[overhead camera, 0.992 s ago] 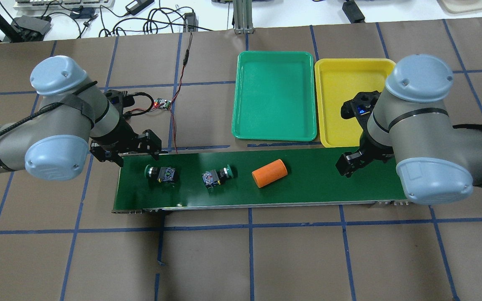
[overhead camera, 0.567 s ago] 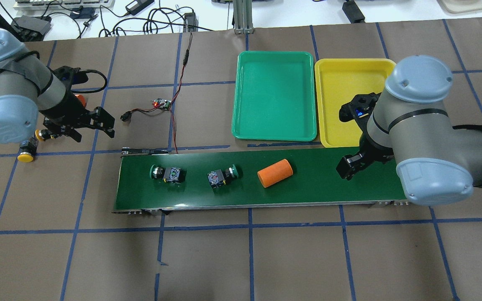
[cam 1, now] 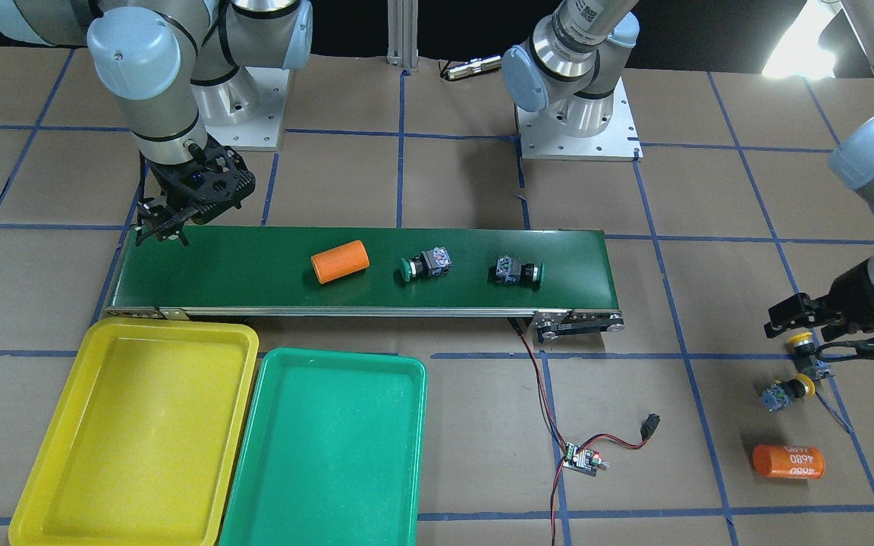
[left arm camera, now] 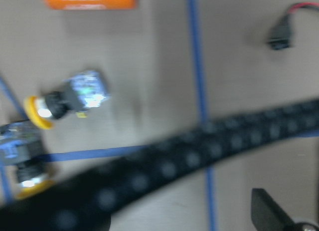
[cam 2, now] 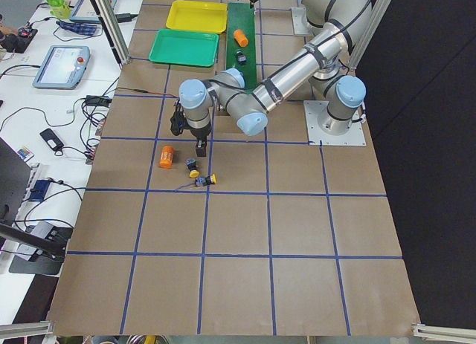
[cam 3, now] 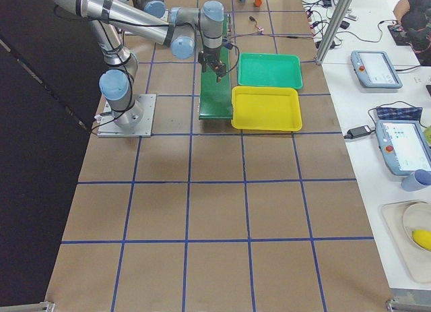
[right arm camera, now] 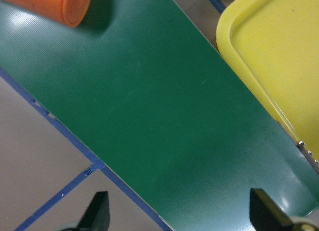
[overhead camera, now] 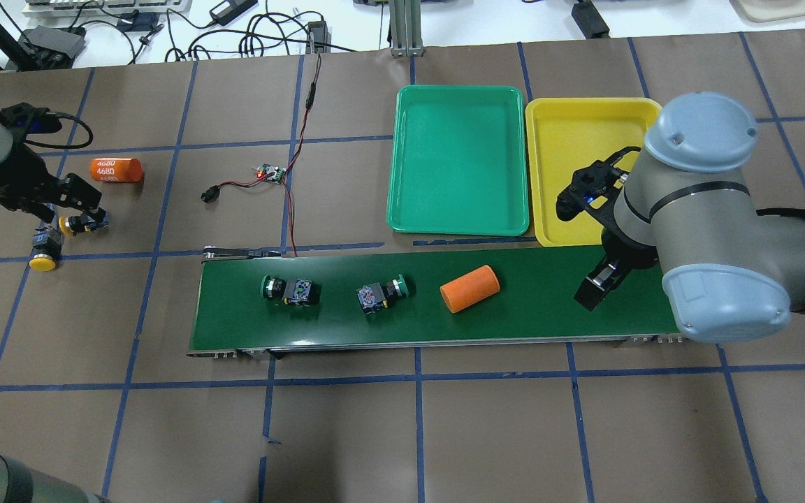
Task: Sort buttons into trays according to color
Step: 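Return the left gripper to the pile and grasp a yellow-capped button, then place the yellow-capped button on the conveyor belt with the left gripper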
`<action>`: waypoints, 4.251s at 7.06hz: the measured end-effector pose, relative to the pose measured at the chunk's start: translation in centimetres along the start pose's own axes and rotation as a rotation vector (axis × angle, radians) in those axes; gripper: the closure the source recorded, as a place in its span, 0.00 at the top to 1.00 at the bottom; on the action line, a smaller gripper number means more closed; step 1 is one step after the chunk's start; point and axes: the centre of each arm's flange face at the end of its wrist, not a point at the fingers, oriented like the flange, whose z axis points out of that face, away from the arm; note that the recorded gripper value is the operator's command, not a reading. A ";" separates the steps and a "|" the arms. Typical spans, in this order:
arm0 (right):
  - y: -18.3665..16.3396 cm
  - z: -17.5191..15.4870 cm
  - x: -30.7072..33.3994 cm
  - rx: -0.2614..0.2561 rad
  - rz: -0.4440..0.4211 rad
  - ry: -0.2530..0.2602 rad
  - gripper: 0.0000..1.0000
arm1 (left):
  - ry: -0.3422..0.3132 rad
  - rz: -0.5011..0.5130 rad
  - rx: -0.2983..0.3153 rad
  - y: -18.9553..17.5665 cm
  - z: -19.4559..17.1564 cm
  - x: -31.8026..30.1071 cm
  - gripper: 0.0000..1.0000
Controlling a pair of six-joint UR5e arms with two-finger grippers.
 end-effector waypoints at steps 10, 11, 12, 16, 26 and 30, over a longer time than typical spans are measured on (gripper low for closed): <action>-0.3 0.5 0.2 0.012 -0.821 -0.008 1.00 | 0.001 -0.029 0.004 -0.4 7.9 -7.9 0.00; -0.2 0.6 0.3 0.009 -0.817 -0.007 1.00 | -0.008 -0.028 0.012 -0.5 6.6 -7.4 0.00; -0.2 0.6 0.3 0.009 -0.811 -0.008 1.00 | -0.006 -0.011 0.008 -0.5 4.4 -5.5 0.00; -0.2 1.1 0.1 0.013 -0.648 -0.023 1.00 | 0.024 0.043 -0.053 0.3 -4.9 16.5 0.00; -0.8 2.5 0.8 0.011 -0.673 -0.033 1.00 | -0.018 0.016 0.024 9.5 3.3 36.1 1.00; -0.9 2.3 1.0 0.014 -0.648 0.001 1.00 | -0.028 -0.024 0.045 4.3 -2.1 25.5 1.00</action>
